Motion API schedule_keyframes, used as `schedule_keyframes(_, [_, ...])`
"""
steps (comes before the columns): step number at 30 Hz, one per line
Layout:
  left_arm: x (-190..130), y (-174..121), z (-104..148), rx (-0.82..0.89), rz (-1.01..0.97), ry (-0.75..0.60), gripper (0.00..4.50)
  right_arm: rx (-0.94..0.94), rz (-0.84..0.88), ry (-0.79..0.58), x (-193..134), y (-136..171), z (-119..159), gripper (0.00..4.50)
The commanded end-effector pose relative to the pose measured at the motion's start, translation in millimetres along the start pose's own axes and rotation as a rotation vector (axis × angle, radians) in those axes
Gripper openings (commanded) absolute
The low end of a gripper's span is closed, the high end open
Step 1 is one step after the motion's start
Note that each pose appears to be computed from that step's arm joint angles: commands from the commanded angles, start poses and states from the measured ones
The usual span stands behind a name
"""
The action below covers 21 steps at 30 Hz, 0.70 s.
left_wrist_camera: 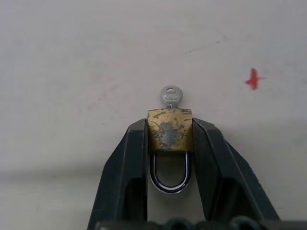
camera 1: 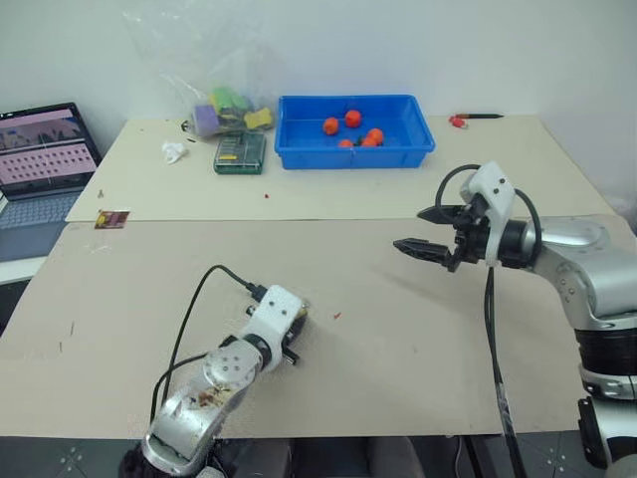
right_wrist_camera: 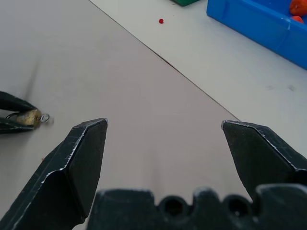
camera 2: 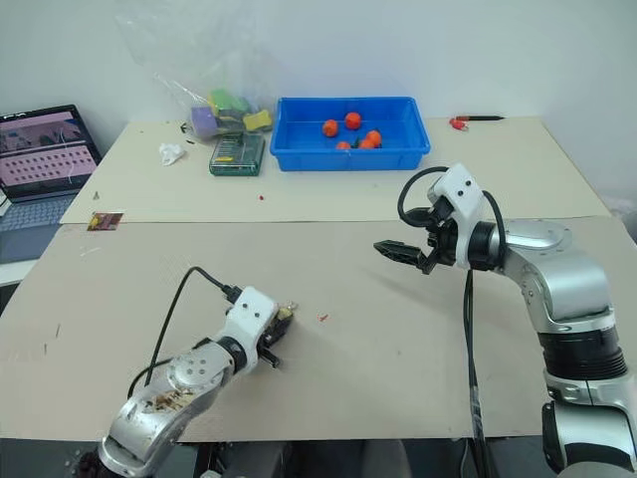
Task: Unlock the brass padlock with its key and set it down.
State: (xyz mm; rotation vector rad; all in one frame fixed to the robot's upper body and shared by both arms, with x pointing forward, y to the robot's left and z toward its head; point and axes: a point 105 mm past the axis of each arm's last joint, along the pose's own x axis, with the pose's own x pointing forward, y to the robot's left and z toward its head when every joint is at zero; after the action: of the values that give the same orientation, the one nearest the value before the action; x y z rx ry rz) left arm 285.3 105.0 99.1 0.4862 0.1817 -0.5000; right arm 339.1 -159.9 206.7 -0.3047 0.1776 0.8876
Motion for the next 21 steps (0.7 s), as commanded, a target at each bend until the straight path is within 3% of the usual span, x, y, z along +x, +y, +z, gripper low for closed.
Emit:
schedule_keyframes(1, [-8, 24, 42, 0.410, 0.056, -0.258, 0.95, 0.022, 0.017, -0.071, -4, 1, 15, 4.50])
schedule_keyframes(7, [-28, 35, 75, 1.050, 0.053, -0.621, 0.95, 0.107, 0.152, -0.169, 6, 16, 30, 4.50])
schedule_keyframes(16, [-30, 32, 81, 1.306, -0.055, -0.878, 0.95, 0.269, 0.497, -0.238, 6, 65, 45, 4.50])
schedule_keyframes(21, [-26, 32, 92, 1.319, -0.074, -0.925, 0.95, 0.283, 0.544, -0.194, 5, 76, 38, 4.50])
